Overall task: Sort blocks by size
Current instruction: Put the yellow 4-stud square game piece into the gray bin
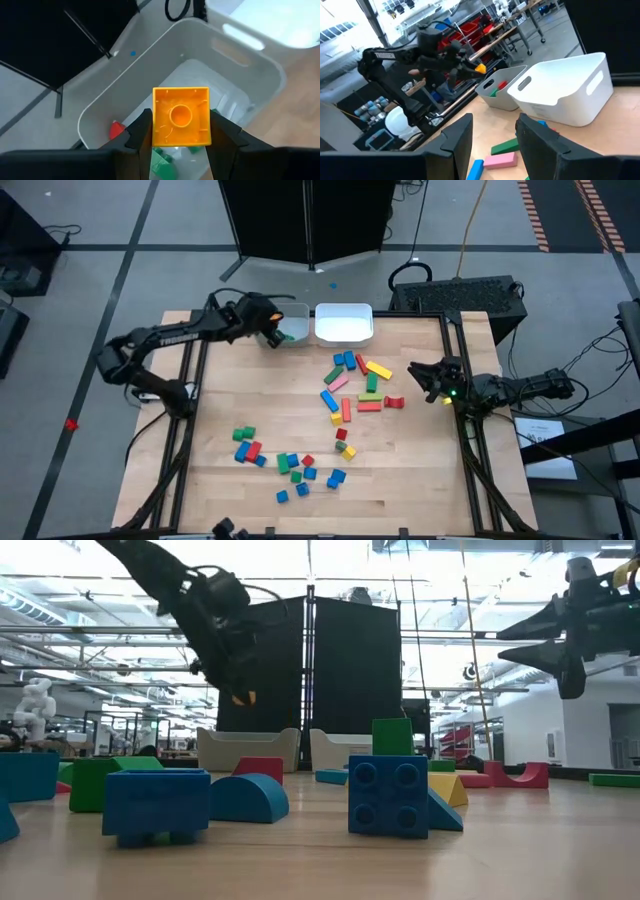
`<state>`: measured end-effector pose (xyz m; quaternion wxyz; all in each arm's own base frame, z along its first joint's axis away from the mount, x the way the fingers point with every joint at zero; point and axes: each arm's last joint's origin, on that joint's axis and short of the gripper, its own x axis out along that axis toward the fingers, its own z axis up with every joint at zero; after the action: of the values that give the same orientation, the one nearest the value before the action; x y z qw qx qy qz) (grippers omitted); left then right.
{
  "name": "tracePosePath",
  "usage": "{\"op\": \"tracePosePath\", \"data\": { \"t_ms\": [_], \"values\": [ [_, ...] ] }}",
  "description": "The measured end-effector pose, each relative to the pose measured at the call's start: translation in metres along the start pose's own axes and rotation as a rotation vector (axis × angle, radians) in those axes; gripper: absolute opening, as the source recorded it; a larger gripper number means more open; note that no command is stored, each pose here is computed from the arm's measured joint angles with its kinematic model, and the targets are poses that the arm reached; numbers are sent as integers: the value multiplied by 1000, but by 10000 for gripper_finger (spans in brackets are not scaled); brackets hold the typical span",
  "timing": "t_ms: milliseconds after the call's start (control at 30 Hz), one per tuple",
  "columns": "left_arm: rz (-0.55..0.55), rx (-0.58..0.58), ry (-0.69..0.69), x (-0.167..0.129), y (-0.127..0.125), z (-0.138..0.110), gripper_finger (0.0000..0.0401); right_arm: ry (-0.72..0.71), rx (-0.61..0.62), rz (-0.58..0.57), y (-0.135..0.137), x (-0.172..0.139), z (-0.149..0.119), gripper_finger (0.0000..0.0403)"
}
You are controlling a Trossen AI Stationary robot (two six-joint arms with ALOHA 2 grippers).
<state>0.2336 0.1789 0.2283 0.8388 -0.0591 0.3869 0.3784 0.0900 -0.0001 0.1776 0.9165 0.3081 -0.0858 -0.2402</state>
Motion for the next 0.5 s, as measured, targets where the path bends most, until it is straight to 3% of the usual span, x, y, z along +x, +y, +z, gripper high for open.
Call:
{"op": "tracePosePath", "data": {
  "t_ms": [233,500],
  "values": [
    [-4,43,39,20,-2,-5,171,18,30,25,1,0,0,144],
    [-117,142,-17,15,-9,5,240,28,-2,37,1,0,-1,161]
  ]
}}
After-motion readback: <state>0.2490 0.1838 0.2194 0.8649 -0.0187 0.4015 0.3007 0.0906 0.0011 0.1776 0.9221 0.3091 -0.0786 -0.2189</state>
